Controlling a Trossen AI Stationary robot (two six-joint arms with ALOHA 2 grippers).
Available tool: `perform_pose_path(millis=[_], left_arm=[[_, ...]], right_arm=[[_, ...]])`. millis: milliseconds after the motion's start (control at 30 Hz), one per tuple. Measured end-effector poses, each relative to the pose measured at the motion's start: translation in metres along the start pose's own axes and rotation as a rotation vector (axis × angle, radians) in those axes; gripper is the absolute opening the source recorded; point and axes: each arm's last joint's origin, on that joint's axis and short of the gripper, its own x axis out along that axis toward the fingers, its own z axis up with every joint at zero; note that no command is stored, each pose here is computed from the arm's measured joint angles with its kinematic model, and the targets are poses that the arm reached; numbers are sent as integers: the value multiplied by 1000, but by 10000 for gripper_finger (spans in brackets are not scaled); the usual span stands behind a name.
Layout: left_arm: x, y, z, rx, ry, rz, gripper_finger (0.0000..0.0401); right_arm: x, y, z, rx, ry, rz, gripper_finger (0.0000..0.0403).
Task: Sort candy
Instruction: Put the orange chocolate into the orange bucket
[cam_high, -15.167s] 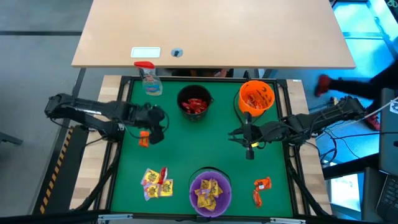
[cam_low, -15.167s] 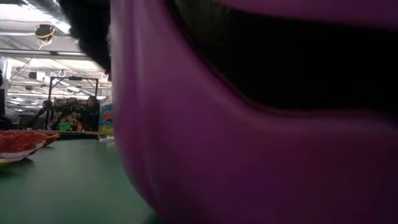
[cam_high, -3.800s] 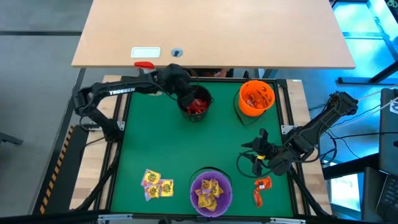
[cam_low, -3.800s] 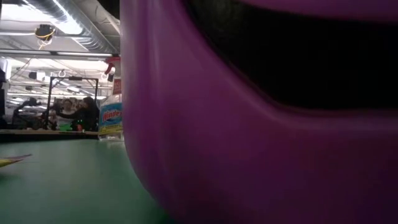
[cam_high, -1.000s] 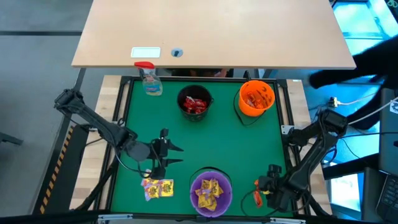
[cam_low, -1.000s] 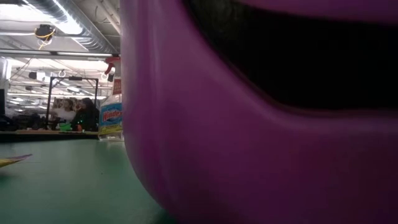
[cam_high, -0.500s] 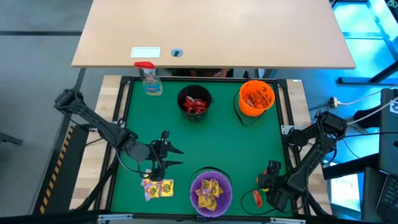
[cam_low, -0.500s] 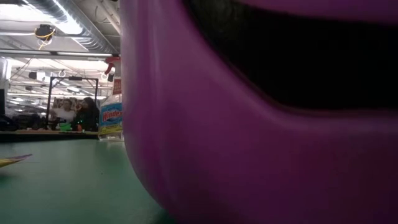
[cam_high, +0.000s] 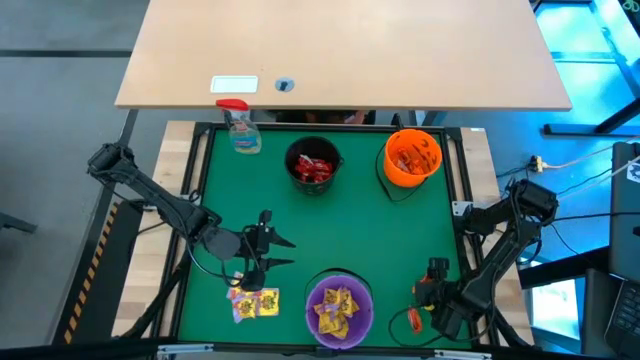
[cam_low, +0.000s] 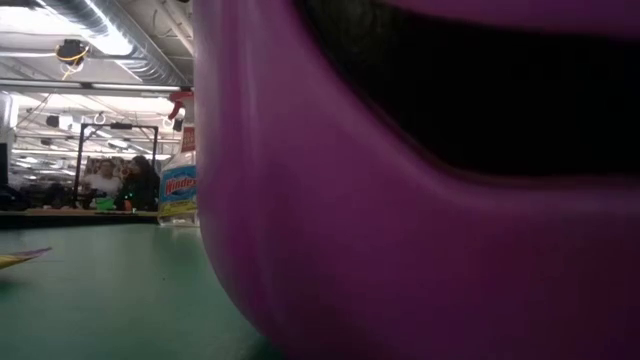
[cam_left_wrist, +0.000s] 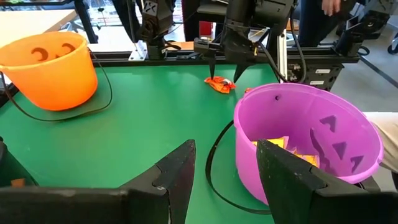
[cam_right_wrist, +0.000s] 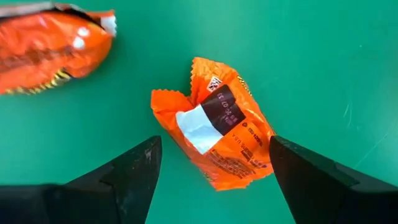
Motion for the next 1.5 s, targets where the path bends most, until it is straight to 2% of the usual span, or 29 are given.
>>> perform_pose_path(millis=[200,533,667,900,1033,1133,1267,1500], left_arm=[[0,0,0,-1,0,0,161],[0,0,0,-4,-1,1,161],[0,0,0,-5,-2,0,161],[0,0,0,-6,-4,0,161],[0,0,1,-6,-5,0,161],[0,0,1,-6,-5,0,161],[0,0,1,-6,-6,0,161],[0,0,1,-6,-6,0,161]], right_arm=[[9,0,3,-68,24,-42,296],[14,-4,11,-89,51,-50,288],[15,-3,11,-88,49,-46,241],[15,-4,11,-84,41,-60,120],[12,-4,14,-84,16,-96,75],[2,-4,22,-66,-25,-134,60],[-11,-11,36,-36,-66,-216,59],[-35,-37,63,11,-131,-411,63]])
